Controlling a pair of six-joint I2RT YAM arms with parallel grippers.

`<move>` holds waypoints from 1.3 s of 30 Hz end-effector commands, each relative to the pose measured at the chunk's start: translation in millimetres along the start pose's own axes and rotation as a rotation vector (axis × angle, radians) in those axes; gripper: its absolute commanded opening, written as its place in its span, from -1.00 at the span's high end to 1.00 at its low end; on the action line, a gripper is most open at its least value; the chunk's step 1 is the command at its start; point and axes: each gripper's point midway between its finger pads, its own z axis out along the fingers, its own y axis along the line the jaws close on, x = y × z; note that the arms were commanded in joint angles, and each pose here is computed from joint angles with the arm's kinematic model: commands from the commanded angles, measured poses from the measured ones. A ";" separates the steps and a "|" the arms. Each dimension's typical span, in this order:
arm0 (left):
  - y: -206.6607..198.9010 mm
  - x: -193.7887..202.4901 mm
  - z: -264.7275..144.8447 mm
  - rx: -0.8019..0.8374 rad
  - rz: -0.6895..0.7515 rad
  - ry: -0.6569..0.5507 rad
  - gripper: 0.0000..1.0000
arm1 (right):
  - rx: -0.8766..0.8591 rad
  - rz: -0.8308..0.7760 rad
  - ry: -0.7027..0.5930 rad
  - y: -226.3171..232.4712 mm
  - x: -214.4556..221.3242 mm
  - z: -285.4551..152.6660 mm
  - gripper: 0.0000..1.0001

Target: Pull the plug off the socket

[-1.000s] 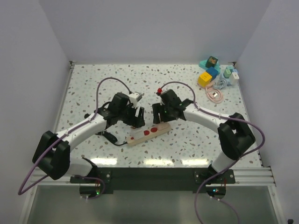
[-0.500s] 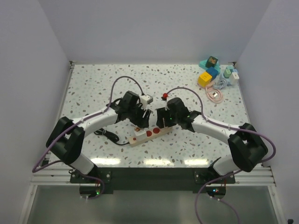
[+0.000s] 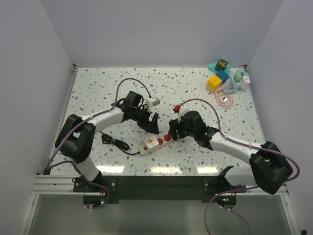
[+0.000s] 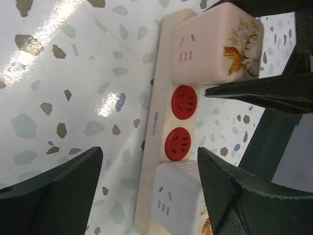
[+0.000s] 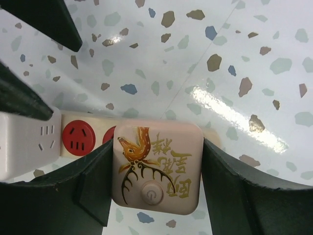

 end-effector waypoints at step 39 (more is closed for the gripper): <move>-1.1 -18.8 -72.0 -0.384 0.075 -0.017 -1.00 | 0.442 0.459 -0.086 -39.9 -93.0 -31.1 -0.98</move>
